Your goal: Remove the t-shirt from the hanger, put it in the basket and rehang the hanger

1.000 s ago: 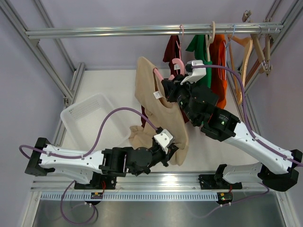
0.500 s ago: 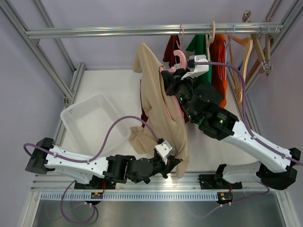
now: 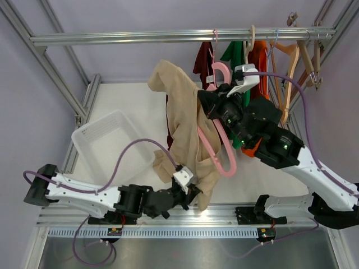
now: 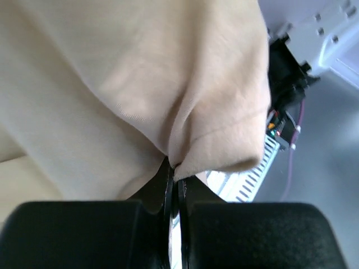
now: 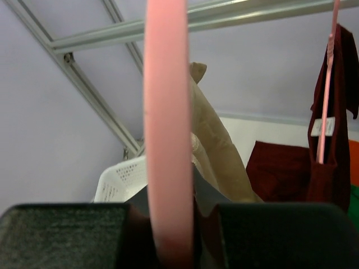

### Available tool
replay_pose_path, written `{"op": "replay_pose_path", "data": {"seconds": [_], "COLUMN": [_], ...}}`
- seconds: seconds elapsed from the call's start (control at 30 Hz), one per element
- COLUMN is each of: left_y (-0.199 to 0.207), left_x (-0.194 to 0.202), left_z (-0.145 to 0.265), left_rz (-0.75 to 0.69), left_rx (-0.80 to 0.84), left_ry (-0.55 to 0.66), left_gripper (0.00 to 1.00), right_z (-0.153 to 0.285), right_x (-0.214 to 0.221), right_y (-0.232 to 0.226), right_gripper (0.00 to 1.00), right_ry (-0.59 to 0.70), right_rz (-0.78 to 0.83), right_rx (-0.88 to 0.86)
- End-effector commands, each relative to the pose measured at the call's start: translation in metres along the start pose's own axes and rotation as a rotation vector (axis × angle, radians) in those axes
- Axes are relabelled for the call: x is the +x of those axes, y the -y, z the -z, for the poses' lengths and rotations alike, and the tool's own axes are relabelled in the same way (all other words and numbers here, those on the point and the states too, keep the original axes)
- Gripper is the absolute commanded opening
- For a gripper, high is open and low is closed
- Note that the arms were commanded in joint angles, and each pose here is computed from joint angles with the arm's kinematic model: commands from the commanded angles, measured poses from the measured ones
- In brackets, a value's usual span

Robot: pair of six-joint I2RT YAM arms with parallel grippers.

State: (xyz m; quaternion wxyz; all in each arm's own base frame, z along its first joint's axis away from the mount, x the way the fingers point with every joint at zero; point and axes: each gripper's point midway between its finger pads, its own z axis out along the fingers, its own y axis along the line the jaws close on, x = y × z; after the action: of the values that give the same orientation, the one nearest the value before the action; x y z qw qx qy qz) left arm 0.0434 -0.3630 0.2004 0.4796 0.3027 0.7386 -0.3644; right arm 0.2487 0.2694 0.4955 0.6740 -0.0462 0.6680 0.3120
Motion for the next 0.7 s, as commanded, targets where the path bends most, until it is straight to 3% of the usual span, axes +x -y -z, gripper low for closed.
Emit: {"op": "replay_pose_path", "data": {"seconds": [0.0,0.1,0.23,0.37,0.5,0.67], "left_y": [-0.035,-0.075,-0.117,-0.147,-0.159,-0.140], "left_x": [-0.063,-0.097,-0.126,-0.161,-0.192,-0.217], "left_z": [0.034,0.064,0.084,0.096,0.096,0.085], "left_rz": [0.096,0.127,0.188,0.182,0.150,0.048], "left_rx": [-0.131,-0.236,-0.323,-0.412,-0.422,-0.263], "left_ry": [0.192,0.288,0.375,0.462,0.521,0.611], "left_gripper": [0.00,0.00,0.00,0.00,0.00,0.01], "right_z": [0.041,0.066,0.103,0.123,0.144,0.162], "right_x": [-0.025,-0.004,-0.003,0.003,-0.005,-0.015], "right_y": [-0.005,0.006,0.017,0.000,-0.019,-0.021], "right_gripper": [0.00,0.00,0.00,0.00,0.00,0.00], "right_ry": [-0.027,-0.117,-0.126,-0.185,-0.201,-0.182], "right_rz": [-0.087,-0.082,-0.122,-0.146,-0.184,-0.191], "right_rx": [-0.093,-0.109,-0.161,-0.289,-0.431,-0.490]}}
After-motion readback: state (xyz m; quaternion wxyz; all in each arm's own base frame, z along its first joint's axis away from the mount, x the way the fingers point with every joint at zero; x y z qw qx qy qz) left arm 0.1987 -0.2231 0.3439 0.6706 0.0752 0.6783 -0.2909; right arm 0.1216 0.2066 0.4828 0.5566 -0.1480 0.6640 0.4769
